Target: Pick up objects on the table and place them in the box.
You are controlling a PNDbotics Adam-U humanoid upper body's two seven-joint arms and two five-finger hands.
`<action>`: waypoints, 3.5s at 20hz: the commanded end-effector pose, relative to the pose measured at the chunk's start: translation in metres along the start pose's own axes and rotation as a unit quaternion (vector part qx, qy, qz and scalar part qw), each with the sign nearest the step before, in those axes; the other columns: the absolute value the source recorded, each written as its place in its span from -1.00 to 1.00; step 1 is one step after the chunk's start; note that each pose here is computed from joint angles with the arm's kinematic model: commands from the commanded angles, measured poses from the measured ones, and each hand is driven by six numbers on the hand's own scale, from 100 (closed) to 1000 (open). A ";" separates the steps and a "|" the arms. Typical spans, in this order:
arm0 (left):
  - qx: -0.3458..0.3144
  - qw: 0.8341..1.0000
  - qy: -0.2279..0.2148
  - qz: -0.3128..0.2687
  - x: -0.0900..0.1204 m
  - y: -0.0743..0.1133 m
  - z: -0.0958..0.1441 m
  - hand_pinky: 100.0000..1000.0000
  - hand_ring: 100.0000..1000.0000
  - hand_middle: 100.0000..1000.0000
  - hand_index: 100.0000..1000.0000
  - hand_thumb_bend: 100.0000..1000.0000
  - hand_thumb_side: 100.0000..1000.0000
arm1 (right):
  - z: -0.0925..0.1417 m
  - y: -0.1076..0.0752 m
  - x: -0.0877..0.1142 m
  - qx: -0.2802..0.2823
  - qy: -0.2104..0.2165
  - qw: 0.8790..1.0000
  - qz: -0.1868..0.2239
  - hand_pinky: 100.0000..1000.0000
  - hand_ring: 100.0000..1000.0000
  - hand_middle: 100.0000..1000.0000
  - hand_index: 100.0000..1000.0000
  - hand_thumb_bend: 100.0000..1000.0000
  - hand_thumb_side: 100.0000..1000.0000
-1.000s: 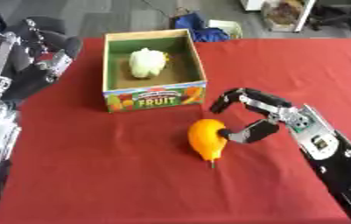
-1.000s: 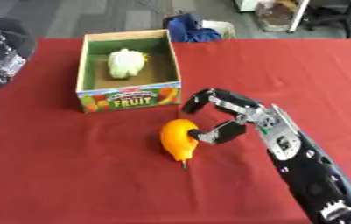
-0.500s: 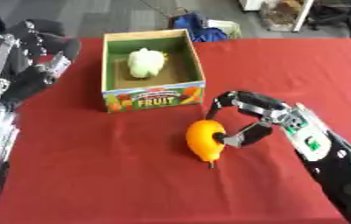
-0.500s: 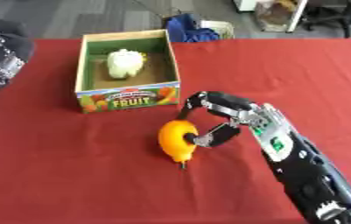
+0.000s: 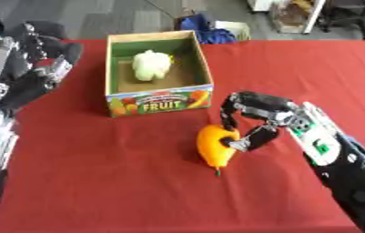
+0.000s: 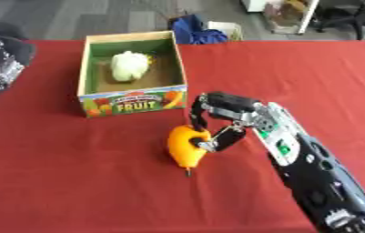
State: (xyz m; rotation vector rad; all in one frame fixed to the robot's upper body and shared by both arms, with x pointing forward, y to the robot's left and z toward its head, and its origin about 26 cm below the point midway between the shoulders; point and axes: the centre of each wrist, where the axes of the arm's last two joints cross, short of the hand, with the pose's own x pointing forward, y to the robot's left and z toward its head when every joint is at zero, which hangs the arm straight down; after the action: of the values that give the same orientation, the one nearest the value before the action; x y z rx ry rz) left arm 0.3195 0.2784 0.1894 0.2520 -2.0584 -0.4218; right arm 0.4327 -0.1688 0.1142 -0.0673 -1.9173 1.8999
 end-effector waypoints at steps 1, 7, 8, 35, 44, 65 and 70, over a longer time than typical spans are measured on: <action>0.002 1.000 -0.013 -0.010 0.007 0.004 -0.002 0.28 0.19 0.18 0.38 -0.10 -0.30 | 0.011 -0.026 -0.001 0.057 -0.095 0.990 0.085 0.19 -0.08 -0.66 -0.49 -1.00 -1.00; 0.004 1.000 -0.016 -0.007 0.009 0.004 -0.001 0.28 0.19 0.18 0.38 -0.10 -0.30 | 0.023 -0.073 -0.003 -0.055 -0.079 0.993 0.074 0.16 -0.12 -0.70 -0.51 -1.00 -1.00; 0.004 1.000 -0.018 -0.006 0.010 0.004 -0.002 0.28 0.19 0.18 0.38 -0.07 -0.28 | 0.025 -0.078 -0.006 -0.071 -0.069 0.993 0.065 0.14 -0.13 -0.72 -0.52 -1.00 -1.00; -0.042 0.993 -0.084 0.069 0.040 -0.027 -0.025 0.29 0.18 0.16 0.38 -0.08 -0.29 | 0.004 -0.094 -0.049 -0.244 0.140 0.957 0.069 0.40 0.31 0.16 0.49 -0.52 -0.58; -0.034 0.995 -0.066 0.070 0.032 -0.027 -0.021 0.29 0.18 0.15 0.38 -0.09 -0.27 | 0.006 -0.104 -0.038 -0.235 0.089 0.966 0.061 0.44 0.39 0.35 0.64 -0.53 -0.59; 0.039 0.998 0.033 0.038 -0.015 -0.008 0.009 0.28 0.16 0.13 0.34 -0.17 -0.21 | 0.136 -0.070 0.048 -0.467 0.055 0.839 -0.274 0.26 0.08 -0.05 0.32 -1.00 -0.56; 0.046 0.997 0.040 0.038 -0.019 -0.008 0.012 0.27 0.15 0.11 0.32 -0.19 -0.20 | 0.150 -0.052 0.056 -0.480 0.075 0.827 -0.285 0.26 0.06 -0.07 0.31 -1.00 -0.53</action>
State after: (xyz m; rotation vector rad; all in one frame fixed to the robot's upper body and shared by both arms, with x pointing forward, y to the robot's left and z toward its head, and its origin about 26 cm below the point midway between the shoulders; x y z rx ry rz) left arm 0.3188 0.2752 0.1588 0.2084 -1.9835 -0.2589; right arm 0.3495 -0.2913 0.1713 0.0616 -2.1980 0.4277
